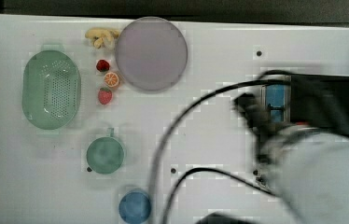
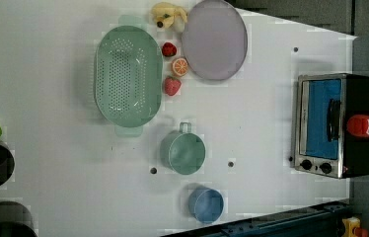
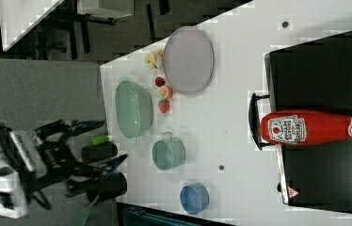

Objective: Pick Ketchup from oven and place it on table.

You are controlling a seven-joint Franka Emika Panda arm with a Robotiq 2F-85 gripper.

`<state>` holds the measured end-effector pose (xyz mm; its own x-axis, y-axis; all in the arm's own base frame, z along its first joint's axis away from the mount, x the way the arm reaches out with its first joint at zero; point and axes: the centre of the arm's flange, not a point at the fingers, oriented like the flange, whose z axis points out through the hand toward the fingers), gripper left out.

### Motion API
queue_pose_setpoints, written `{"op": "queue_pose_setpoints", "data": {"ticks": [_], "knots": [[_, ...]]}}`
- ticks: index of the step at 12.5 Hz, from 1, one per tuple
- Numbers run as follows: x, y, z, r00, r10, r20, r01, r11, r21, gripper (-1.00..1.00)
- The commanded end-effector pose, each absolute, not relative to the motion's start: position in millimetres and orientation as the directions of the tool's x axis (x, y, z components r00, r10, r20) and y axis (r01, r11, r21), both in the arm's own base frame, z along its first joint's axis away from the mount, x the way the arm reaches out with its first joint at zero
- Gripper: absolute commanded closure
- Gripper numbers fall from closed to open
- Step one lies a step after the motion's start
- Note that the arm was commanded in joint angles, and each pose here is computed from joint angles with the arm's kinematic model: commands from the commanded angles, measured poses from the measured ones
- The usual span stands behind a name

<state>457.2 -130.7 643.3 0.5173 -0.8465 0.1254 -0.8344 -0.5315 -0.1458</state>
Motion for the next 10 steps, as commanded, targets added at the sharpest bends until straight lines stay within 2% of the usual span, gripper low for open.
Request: {"op": "queue_pose_setpoints", "data": {"ticks": [1,2,5,6,8,9,10], "knots": [[468.0,-206.2,572.8,0.465,-0.883,0.064,-0.88,-0.469,-0.078,-1.0],[466.6,-226.3,564.1,0.431,-0.9,0.066,-0.897,-0.435,-0.078,-1.0],[462.8,-316.3,526.2,0.275,-0.952,0.134,-0.953,-0.289,-0.096,-1.0],[462.0,-332.7,512.0,0.248,-0.958,0.143,-0.962,-0.261,-0.082,-1.0],[460.9,-362.5,475.7,0.177,-0.975,0.132,-0.982,-0.184,-0.046,-1.0],[463.1,-369.2,464.3,0.14,-0.984,0.114,-0.988,-0.147,-0.053,-1.0],[468.0,-375.5,446.9,0.092,-0.993,0.08,-0.993,-0.098,-0.069,-1.0]]}}
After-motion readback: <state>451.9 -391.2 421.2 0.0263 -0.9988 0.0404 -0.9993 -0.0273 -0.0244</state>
